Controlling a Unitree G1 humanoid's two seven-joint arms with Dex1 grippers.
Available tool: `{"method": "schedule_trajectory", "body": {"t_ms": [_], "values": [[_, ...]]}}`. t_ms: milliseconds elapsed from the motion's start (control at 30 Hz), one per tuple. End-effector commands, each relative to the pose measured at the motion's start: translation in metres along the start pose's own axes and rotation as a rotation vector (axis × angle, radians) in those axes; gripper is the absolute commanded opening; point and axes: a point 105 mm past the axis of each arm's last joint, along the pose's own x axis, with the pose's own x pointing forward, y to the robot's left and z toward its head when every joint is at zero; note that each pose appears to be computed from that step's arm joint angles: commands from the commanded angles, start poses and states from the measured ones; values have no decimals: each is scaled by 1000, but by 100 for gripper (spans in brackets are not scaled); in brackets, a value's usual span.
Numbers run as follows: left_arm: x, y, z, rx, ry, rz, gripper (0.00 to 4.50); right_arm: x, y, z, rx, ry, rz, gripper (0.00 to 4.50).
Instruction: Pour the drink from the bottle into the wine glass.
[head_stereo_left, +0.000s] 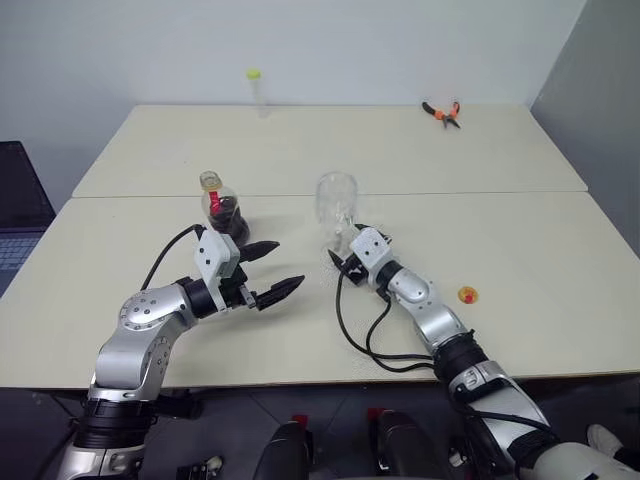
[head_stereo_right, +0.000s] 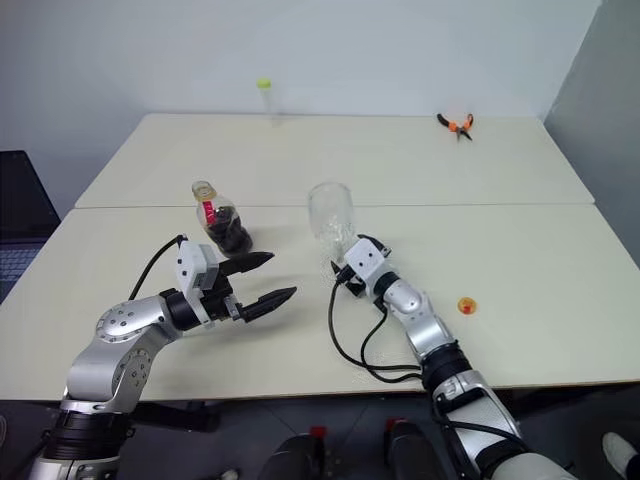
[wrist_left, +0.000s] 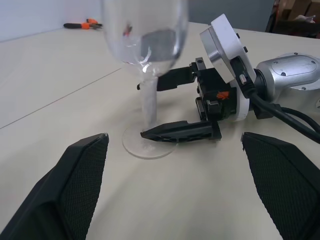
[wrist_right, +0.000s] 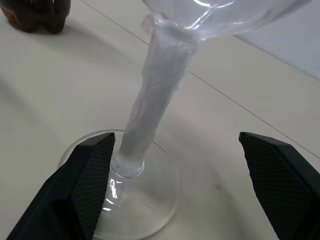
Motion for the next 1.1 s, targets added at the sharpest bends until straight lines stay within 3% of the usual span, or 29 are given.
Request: {"method": "schedule_trajectory", "body": {"t_ms": [33, 333, 600, 900, 1100], "values": [[1, 1, 8, 32, -27, -1, 450, -4, -11, 4, -51, 5, -32, 424], [2, 1, 7, 31, -27, 4, 450, -9, -6, 3, -65, 15, -5, 424], [0, 5, 8, 35, -45, 64, 450, -26, 6, 30, 66, -90, 91, 424], [-26, 27, 2, 39, -125, 432, 450, -98, 18, 63, 147, -142, 309, 424], [-41, 48, -10, 43, -150, 706, 450, -117, 17, 93, 186, -203, 379, 424]]}}
